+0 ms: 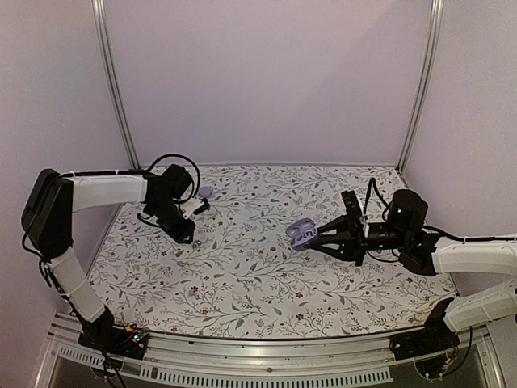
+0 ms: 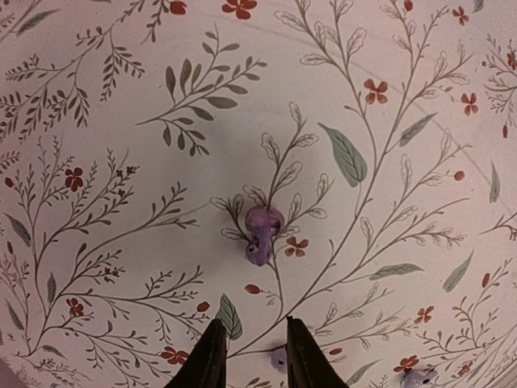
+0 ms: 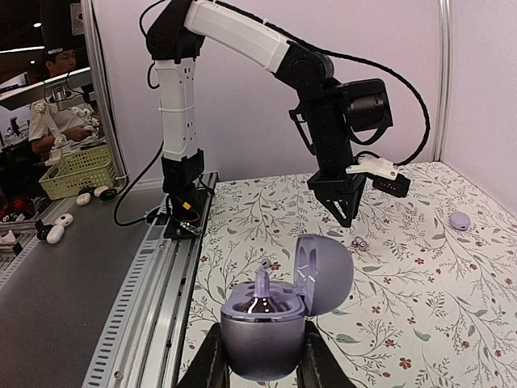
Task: Insert the wireless bluetooth earbuds into the charging case
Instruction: Pick up the left earbud from the center of the board.
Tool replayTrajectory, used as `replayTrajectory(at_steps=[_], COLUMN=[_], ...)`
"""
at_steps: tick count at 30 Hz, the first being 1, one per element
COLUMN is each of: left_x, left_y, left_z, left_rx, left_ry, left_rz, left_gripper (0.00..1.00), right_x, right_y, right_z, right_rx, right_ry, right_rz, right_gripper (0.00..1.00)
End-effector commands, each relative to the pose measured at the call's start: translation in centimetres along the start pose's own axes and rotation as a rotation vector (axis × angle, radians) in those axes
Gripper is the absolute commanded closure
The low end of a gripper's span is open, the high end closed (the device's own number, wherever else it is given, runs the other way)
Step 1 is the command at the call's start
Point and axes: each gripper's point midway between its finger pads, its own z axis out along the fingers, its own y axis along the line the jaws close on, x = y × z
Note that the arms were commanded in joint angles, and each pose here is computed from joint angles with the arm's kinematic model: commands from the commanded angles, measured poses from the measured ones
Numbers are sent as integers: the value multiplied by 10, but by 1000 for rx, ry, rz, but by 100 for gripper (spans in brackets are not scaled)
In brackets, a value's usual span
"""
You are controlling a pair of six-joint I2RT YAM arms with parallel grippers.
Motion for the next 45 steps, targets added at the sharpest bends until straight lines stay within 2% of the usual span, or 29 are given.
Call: replayTrajectory(at_steps=[1,14,35,45], left_x=[-16,-22,-20,-22], left_y=[-3,-12,-2,0], left_z=[1,15,33,39], left_rx=[19,82,70,77], left_ry=[-22,-7,32,32], left_rz=[58,94,77,73], left_gripper=[75,77,83,93], right_x=[-3,-3,-2,-3], right_y=[4,4,4,3], right_z=[-1,-1,1,2], right_rx=[-24,-26,-38,-37], right_ry=[-18,-15,-11,-8], right_rz=[-34,-24,-18,-15], right_gripper=[100,100,100,100])
